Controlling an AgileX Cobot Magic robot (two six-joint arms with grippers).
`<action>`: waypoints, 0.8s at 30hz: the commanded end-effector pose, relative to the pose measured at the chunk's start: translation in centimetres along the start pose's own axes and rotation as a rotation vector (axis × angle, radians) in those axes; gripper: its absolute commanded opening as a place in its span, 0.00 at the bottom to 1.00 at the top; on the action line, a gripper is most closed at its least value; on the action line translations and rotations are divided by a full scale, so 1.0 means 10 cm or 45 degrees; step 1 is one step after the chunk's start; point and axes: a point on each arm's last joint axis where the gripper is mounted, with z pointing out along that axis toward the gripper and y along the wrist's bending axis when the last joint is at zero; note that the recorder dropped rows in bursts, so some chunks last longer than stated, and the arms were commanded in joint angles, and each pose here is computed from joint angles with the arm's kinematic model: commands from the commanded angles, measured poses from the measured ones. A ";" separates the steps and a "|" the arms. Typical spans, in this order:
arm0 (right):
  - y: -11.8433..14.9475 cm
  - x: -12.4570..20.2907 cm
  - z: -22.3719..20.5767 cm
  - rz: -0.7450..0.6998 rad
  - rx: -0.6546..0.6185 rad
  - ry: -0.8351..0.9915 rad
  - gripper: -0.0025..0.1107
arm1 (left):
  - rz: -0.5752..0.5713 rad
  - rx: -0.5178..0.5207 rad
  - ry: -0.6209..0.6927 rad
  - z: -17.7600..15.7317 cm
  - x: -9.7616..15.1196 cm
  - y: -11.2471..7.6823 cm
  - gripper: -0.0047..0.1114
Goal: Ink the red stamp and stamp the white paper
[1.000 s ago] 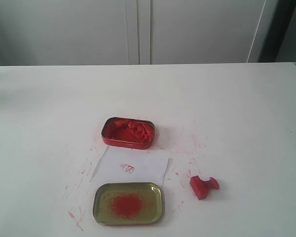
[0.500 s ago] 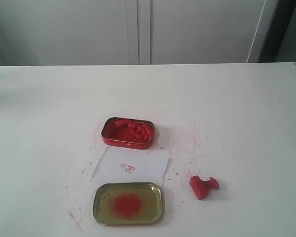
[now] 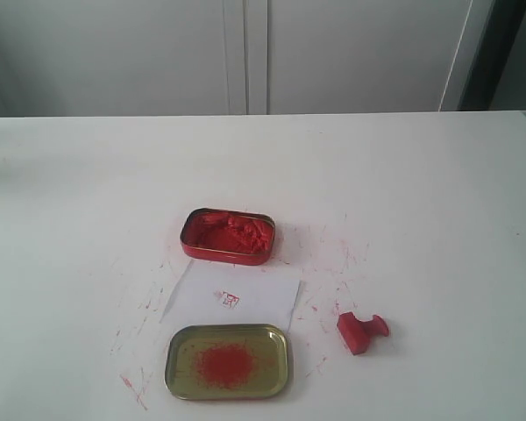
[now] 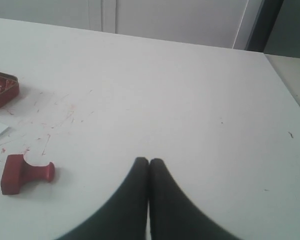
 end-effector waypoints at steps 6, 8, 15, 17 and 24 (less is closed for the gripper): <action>0.00 0.10 0.05 -0.010 0.001 -0.004 0.02 | -0.020 0.002 -0.004 0.01 0.01 0.00 0.04; 0.00 0.10 0.05 -0.010 0.002 -0.014 0.02 | -0.020 0.002 -0.004 0.01 0.01 0.00 0.04; 0.00 0.09 0.05 -0.010 0.002 -0.023 0.02 | -0.020 0.002 -0.004 0.01 0.01 0.00 0.04; 0.00 0.09 0.05 -0.010 0.002 -0.023 0.02 | -0.020 0.002 -0.004 0.01 0.01 0.00 0.04; 0.00 0.09 0.05 -0.010 0.002 -0.025 0.02 | -0.020 0.002 -0.004 0.01 0.01 0.00 0.04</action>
